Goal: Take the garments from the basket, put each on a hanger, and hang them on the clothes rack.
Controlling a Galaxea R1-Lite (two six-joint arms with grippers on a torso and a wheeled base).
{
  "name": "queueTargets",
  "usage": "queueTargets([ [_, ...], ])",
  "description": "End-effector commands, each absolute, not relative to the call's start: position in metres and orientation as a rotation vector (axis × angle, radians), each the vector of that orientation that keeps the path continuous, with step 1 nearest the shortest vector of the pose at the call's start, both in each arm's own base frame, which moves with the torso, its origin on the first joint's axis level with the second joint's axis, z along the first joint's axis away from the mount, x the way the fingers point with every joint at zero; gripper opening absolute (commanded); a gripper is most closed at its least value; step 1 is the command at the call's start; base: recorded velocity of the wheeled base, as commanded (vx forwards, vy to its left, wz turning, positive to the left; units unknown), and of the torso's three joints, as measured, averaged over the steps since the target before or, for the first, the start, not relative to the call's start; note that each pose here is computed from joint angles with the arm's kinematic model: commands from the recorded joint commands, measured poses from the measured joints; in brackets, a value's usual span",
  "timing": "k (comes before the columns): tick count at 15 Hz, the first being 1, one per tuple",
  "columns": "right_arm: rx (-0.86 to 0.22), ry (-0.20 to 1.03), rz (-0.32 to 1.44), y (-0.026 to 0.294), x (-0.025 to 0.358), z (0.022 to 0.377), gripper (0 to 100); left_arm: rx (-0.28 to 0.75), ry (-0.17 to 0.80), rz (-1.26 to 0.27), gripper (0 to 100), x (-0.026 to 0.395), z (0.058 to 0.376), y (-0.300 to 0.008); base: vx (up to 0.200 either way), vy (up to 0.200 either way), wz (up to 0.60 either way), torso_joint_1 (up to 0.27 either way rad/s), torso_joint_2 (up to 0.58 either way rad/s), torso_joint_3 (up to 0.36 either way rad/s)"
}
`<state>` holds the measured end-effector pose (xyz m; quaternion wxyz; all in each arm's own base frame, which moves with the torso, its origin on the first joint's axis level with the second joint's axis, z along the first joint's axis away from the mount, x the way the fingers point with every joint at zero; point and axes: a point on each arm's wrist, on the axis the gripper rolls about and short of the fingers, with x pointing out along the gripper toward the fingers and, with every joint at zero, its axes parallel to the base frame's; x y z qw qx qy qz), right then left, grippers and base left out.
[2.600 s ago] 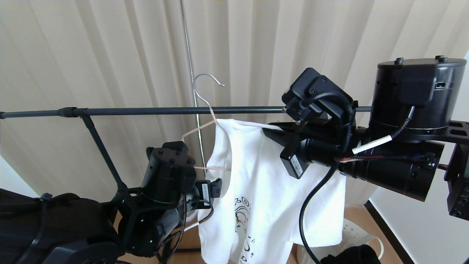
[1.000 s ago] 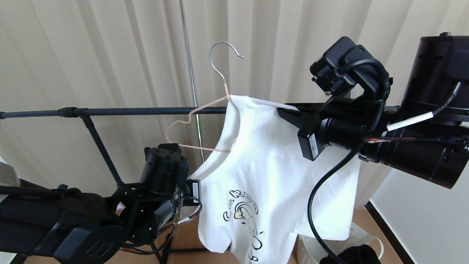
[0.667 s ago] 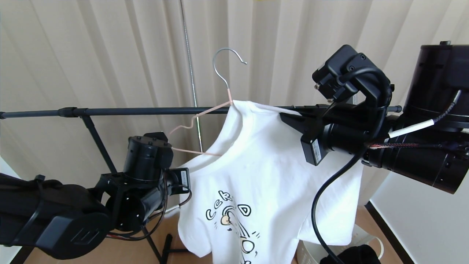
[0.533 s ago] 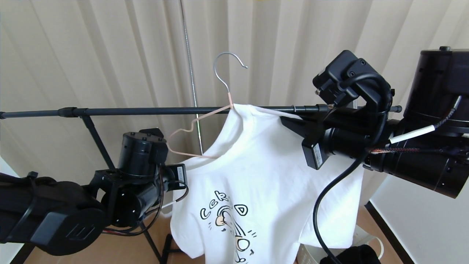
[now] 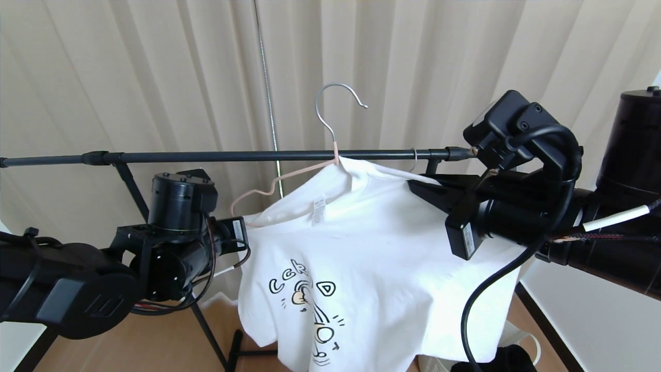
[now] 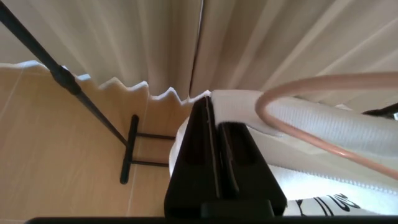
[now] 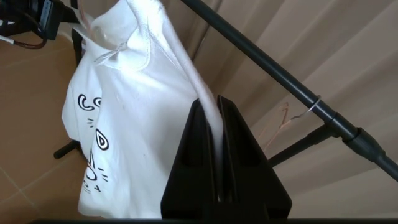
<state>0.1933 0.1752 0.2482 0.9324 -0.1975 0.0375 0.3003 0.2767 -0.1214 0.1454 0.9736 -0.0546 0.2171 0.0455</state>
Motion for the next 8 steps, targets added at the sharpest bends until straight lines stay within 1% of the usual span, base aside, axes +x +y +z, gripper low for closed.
queueTargets([
  [1, -0.401, 0.073, 0.613, 0.171, 0.189, 0.249, 0, -0.115, 0.433, 0.104, 0, 0.279, 0.147, -0.119, 0.000, 0.000, 0.00, 0.000, 0.00, 0.000],
  [3, -0.409, 0.088, 0.614, 0.169, 0.187, 0.244, 0, -0.122, 0.423, 0.110, 0, 0.281, 0.149, -0.117, 0.000, 0.000, 0.00, 0.000, 0.00, 0.000],
  [8, -0.423, 0.119, 0.620, 0.169, 0.186, 0.234, 0, -0.143, 0.348, 0.085, 0, 0.277, 0.158, -0.118, 0.000, 0.000, 0.00, 0.000, 0.00, 0.000],
])
